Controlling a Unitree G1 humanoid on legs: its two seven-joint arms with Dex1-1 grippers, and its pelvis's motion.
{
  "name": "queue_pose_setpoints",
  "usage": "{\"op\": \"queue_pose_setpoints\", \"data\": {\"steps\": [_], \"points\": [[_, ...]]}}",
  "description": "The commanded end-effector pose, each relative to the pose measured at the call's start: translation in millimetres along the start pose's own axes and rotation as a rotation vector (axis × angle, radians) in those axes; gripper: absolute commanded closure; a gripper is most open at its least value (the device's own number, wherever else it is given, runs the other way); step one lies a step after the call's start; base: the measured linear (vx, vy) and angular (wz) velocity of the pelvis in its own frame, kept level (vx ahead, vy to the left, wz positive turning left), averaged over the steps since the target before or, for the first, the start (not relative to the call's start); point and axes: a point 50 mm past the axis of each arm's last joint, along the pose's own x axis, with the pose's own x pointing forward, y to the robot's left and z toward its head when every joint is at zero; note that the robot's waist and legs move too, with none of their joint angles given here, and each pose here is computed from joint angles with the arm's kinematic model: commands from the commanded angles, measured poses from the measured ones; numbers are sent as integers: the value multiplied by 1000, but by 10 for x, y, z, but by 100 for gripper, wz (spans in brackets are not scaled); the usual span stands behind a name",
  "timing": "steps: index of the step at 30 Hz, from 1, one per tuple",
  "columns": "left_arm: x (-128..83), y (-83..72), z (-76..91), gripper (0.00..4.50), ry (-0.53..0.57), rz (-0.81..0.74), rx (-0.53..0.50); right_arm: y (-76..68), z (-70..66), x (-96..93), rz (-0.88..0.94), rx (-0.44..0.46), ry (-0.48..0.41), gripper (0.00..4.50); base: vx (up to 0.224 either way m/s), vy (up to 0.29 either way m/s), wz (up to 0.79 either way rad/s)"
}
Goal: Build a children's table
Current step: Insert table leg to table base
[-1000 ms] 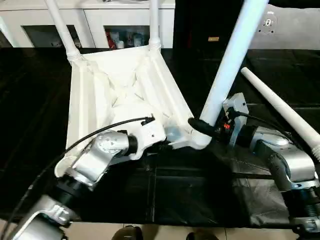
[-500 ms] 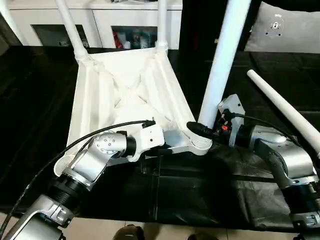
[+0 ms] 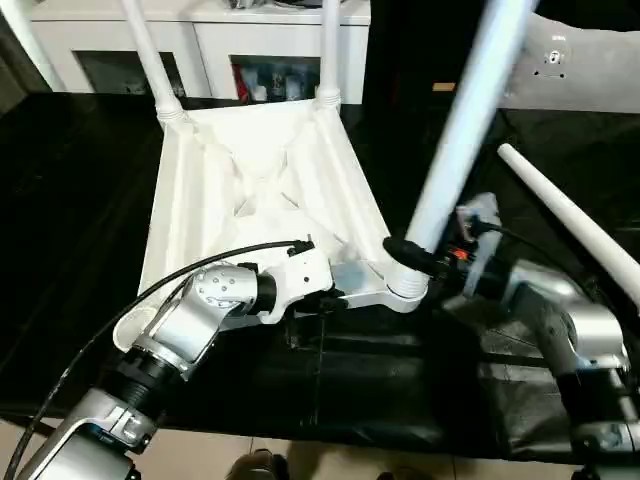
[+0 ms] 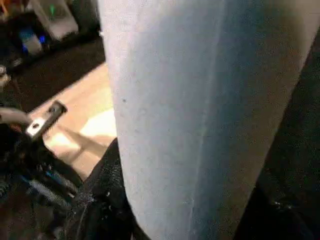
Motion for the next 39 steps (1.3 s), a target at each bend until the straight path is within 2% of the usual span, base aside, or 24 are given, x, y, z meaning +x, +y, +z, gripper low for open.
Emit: {"op": "queue_pose_setpoints", "data": {"steps": [1, 3, 7, 9, 13, 16, 20, 25, 28, 35, 38, 39], "points": [[23, 15, 73, 450, -26, -6, 22, 5, -181, -46, -19, 65, 7, 258, 0, 0, 0], [35, 28, 71, 450, -26, 3, 17, 25, -279, -113, -47, 78, -39, 258, 0, 0, 0], [40, 35, 65, 450, -24, 7, 13, 51, -331, -161, -82, 43, -77, 258, 0, 0, 0], [42, 44, 54, 450, -19, 17, 9, 57, -390, -198, -118, -73, -68, 258, 0, 0, 0], [47, 44, 54, 450, -19, 15, 8, 59, -416, -209, -120, -114, -43, 259, 0, 0, 0], [55, 36, 54, 450, -16, 6, 11, 70, -464, -189, -77, -202, 79, 259, 0, 0, 0], [65, 20, 73, 450, -18, -26, 17, 48, -455, -131, -35, -259, 148, 259, 0, 0, 0], [76, 40, 119, 450, -18, -64, 46, 49, -433, -90, 42, -254, 212, 259, 0, 0, 0], [58, 112, 184, 450, -21, -93, 82, 64, -457, -81, 92, -236, 288, 259, 0, 0, 0], [19, 241, 233, 450, -22, -87, 92, 158, -484, -14, 156, -206, 296, 259, 0, 0, 0], [-3, 250, 215, 450, -16, -83, 89, 177, -511, -1, 160, -203, 303, 259, 0, 0, 0], [-20, 234, 183, 450, -16, -71, 60, 168, -528, 7, 139, -206, 306, 259, 0, 0, 0]]}}
